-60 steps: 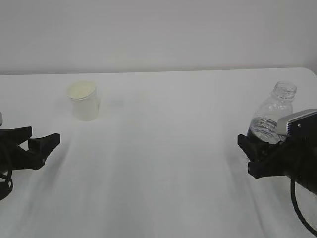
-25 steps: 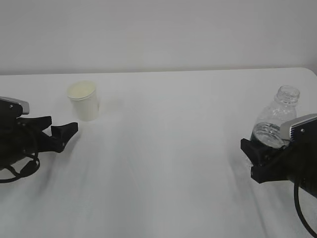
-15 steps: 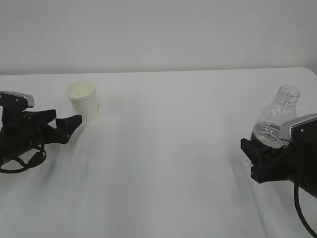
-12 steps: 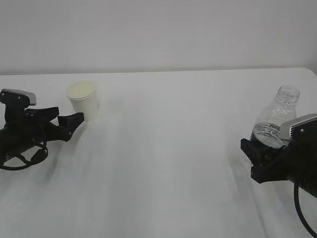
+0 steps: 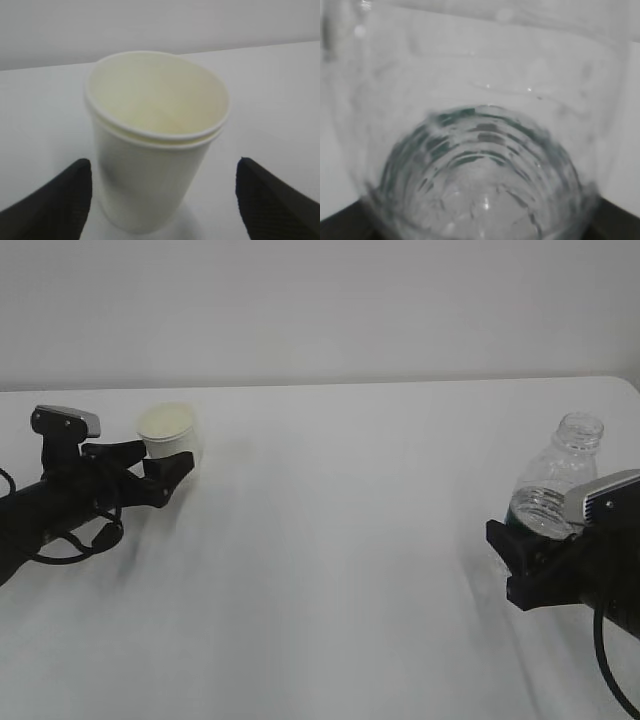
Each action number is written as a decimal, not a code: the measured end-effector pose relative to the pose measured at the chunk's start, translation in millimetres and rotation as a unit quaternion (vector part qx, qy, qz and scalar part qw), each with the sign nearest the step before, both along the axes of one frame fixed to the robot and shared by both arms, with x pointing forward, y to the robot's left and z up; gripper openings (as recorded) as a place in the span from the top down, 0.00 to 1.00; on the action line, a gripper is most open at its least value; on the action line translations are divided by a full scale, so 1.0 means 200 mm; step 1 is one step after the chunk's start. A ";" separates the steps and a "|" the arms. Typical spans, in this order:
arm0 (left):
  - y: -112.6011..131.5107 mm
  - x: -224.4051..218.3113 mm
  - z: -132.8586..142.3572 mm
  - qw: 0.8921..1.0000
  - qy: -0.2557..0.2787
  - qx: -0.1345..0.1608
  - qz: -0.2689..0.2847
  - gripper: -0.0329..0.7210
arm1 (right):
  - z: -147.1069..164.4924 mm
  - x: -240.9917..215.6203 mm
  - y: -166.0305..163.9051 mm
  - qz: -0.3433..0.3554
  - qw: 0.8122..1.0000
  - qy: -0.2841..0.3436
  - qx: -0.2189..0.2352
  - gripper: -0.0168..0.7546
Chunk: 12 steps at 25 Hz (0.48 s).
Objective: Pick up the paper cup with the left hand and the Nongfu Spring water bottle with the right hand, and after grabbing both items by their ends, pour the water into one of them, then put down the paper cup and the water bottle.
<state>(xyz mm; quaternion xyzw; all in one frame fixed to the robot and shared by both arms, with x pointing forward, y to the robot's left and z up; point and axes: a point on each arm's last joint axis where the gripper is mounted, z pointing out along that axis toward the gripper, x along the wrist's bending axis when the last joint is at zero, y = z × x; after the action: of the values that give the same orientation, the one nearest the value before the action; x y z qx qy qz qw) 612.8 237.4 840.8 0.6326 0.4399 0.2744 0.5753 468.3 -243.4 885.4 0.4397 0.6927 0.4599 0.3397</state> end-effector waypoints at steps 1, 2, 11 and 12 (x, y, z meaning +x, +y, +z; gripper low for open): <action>-0.02 0.01 0.00 1.000 -0.002 0.002 -0.004 0.09 | 0.00 0.00 0.00 0.000 1.000 0.000 0.000 0.35; -0.03 0.02 0.01 1.000 -0.002 0.003 -0.006 0.09 | 0.00 0.00 0.00 0.000 1.000 0.000 0.000 0.35; -0.03 0.06 0.01 1.000 0.013 0.017 0.006 0.11 | 0.00 0.00 0.00 0.000 1.000 0.000 -0.001 0.35; -0.03 0.06 0.01 1.000 0.014 0.019 0.007 0.11 | 0.00 0.00 0.00 0.000 1.000 0.000 -0.001 0.35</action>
<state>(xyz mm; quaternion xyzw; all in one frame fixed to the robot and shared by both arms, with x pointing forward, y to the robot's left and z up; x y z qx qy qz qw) 625.5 230.5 842.4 0.6442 0.4472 0.2775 0.5549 468.3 -243.4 885.4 0.4392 0.6929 0.4597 0.3400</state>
